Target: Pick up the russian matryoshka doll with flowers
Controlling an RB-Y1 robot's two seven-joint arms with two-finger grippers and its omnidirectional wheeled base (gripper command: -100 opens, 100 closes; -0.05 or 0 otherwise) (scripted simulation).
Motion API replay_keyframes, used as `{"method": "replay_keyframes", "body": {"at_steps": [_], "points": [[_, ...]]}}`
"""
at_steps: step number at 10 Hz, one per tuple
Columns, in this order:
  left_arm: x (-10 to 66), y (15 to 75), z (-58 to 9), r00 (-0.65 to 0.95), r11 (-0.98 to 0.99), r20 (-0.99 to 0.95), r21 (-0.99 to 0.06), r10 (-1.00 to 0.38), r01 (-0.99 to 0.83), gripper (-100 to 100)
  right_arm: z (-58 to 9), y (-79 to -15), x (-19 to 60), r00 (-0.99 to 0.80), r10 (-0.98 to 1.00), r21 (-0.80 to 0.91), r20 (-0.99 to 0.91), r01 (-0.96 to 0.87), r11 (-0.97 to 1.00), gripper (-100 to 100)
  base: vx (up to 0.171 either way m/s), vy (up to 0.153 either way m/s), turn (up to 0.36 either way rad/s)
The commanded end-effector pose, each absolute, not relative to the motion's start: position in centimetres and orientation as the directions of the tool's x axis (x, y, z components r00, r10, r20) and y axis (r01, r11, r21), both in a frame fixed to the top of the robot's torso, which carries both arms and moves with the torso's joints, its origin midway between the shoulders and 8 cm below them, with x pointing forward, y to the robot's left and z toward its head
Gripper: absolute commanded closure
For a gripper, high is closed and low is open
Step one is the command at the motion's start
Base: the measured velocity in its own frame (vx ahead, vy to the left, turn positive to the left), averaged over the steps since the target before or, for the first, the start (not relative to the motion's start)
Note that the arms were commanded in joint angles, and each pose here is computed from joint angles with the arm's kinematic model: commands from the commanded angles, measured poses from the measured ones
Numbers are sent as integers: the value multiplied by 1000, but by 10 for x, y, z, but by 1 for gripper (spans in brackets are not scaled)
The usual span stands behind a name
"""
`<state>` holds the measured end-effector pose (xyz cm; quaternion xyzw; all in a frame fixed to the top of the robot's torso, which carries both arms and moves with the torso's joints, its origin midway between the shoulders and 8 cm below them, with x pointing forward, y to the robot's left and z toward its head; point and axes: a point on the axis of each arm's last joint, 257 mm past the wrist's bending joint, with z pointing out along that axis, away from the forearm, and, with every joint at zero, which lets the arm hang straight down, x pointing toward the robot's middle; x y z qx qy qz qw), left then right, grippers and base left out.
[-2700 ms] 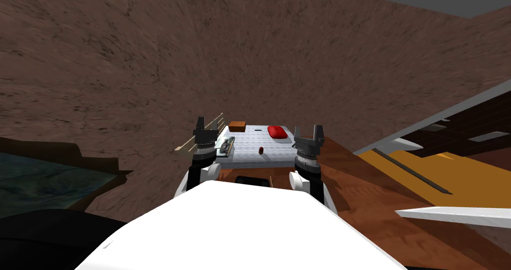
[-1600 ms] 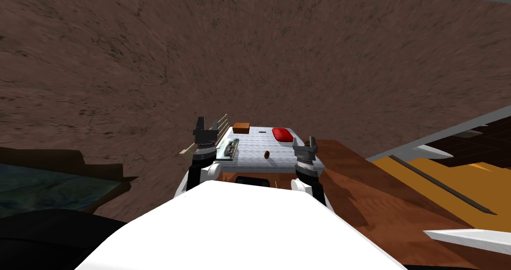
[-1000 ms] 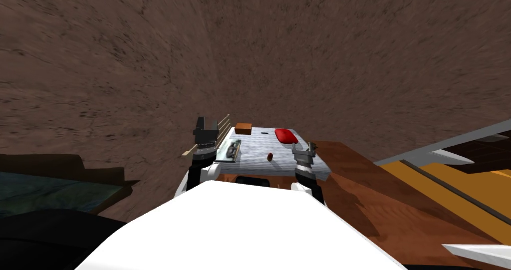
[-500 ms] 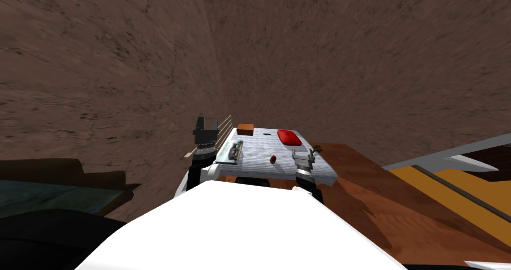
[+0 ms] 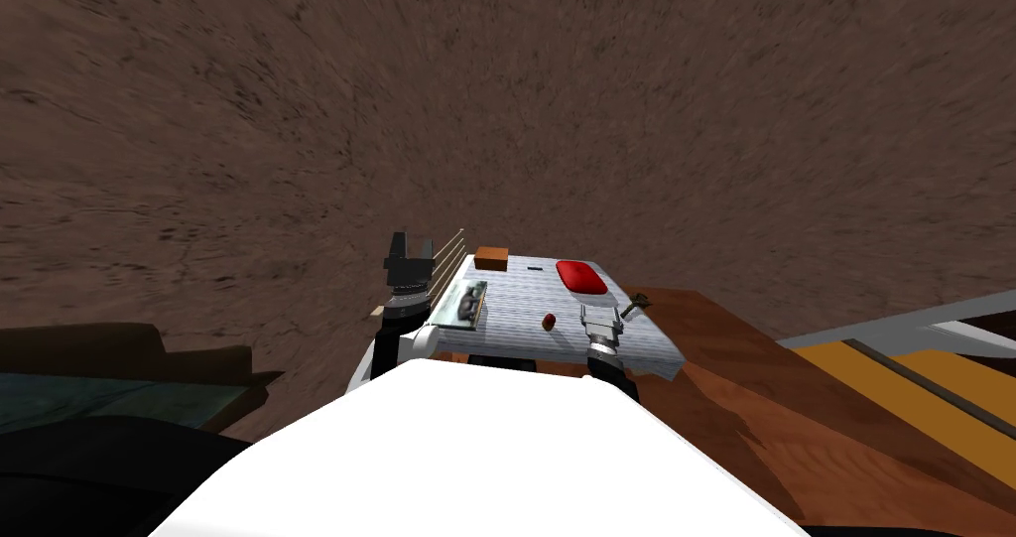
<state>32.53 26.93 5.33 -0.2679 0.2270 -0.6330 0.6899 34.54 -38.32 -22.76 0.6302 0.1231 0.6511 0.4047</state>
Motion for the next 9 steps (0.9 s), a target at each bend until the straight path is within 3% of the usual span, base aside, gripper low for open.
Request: {"method": "replay_keyframes", "body": {"at_steps": [1, 9], "points": [[325, 269, 53, 96, 55, 26, -657, -995, 752, 0, -254, -393, 340, 157, 622, 631, 767, -361, -687, -100, 51, 58, 62], [325, 269, 53, 96, 55, 26, -657, -995, 752, 0, -358, -421, 310, 311, 330, 434, 891, -373, -820, -100, 45, 45, 42]]}}
